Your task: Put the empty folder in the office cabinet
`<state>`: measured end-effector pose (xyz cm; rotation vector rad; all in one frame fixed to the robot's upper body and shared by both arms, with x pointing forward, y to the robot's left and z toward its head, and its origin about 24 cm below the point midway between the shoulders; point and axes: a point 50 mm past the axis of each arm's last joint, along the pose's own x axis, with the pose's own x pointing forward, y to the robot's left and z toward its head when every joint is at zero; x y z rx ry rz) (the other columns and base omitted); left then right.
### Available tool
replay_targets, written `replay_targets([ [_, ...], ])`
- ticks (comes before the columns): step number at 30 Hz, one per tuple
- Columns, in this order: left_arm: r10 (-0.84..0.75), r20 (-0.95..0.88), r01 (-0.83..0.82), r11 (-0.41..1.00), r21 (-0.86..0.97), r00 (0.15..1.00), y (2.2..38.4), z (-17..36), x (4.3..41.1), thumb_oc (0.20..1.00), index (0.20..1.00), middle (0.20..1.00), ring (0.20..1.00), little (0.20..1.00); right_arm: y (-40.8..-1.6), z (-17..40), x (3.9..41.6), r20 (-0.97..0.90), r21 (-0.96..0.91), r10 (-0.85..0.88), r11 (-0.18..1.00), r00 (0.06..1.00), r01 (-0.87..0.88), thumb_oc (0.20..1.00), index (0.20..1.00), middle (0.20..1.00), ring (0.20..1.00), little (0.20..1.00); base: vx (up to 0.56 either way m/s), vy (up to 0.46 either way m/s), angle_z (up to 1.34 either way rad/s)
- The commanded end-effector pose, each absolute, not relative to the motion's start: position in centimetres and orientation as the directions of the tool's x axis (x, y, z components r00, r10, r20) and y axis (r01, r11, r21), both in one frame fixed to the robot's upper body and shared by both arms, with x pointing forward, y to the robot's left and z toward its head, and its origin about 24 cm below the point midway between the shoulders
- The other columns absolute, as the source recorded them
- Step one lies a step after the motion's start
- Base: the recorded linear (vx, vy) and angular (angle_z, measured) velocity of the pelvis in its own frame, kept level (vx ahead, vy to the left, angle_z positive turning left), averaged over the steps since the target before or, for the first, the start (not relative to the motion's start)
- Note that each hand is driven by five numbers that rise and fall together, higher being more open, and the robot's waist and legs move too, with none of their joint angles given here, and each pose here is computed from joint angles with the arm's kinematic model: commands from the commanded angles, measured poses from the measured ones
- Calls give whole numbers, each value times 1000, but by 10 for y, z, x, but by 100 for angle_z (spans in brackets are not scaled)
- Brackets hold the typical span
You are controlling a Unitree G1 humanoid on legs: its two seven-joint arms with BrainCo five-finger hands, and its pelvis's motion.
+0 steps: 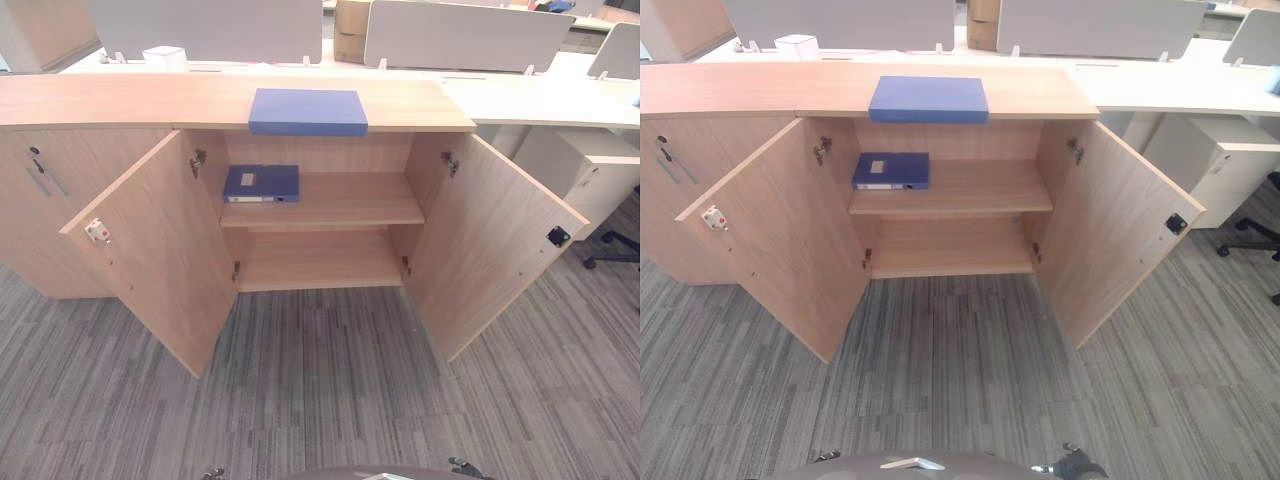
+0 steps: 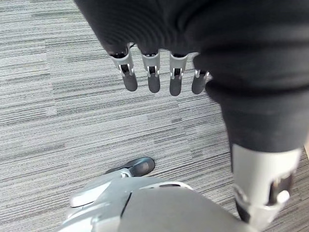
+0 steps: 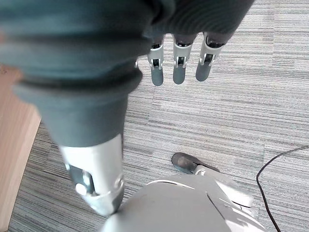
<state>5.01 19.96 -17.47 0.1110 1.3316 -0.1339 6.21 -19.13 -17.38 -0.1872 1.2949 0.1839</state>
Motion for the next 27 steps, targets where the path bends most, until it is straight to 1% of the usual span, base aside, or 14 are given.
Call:
replay_targets([
  [1, -25, -977, 135, 991, 3, 212, 198, -175, 54, 1000, 1000, 1000, 1000, 1000, -199, -172, 69, -965, -68, 13, 951, 260, -302, 1000, 1000, 1000, 1000, 1000, 0, 0, 0],
  [13, -8, -974, 95, 995, 14, 226, 203, -174, 55, 1000, 1000, 1000, 1000, 1000, -200, -171, 75, -960, -79, 16, 943, 280, -323, 1000, 1000, 1000, 1000, 1000, -8, -34, 0],
  [16, 3, -960, 82, 996, 27, 280, 207, -171, 73, 1000, 1000, 1000, 1000, 1000, -201, -166, 97, -938, -105, 22, 933, 346, -343, 1000, 1000, 1000, 1000, 1000, -207, -166, -1],
  [17, 6, -950, 81, 996, 33, 314, 207, -169, 84, 1000, 1000, 1000, 1000, 1000, -203, -164, 101, -933, -113, 16, 935, 360, -336, 1000, 1000, 1000, 1000, 1000, -170, -210, -5],
  [19, 12, -943, 86, 995, 43, 333, 207, -168, 89, 1000, 1000, 1000, 1000, 1000, -212, -161, 106, -925, -143, -17, 941, 379, -306, 1000, 1000, 1000, 1000, 1000, -20, -103, 19],
  [20, 12, -943, 86, 995, 43, 333, 207, -168, 89, 1000, 1000, 1000, 1000, 1000, -212, -161, 106, -925, -143, -17, 941, 379, -306, 1000, 1000, 1000, 1000, 1000, 248, 63, 7],
  [21, 6, -953, 87, 996, 33, 302, 207, -170, 78, 1000, 1000, 1000, 1000, 1000, -212, -161, 105, -925, -135, -16, 947, 379, -290, 1000, 1000, 1000, 1000, 1000, 206, 74, -12],
  [22, 6, -953, 87, 996, 33, 302, 207, -170, 78, 1000, 1000, 1000, 1000, 1000, -212, -161, 105, -925, -135, -16, 947, 379, -290, 1000, 1000, 1000, 1000, 1000, 329, 125, -2],
  [25, 4, -966, 129, 991, 39, 257, 207, -172, 64, 1000, 1000, 1000, 1000, 1000, -219, -158, 111, -914, -146, -25, 951, 406, -271, 1000, 1000, 1000, 1000, 1000, 392, 152, -7],
  [26, 13, -973, 147, 988, 48, 231, 209, -173, 55, 1000, 1000, 1000, 1000, 1000, -224, -157, 113, -908, -165, -42, 950, 416, -264, 1000, 1000, 1000, 1000, 1000, 345, 113, -55],
  [27, 13, -973, 147, 988, 48, 231, 209, -173, 55, 1000, 1000, 1000, 1000, 1000, -224, -157, 113, -908, -165, -42, 950, 416, -264, 1000, 1000, 1000, 1000, 1000, 350, 128, -22],
])
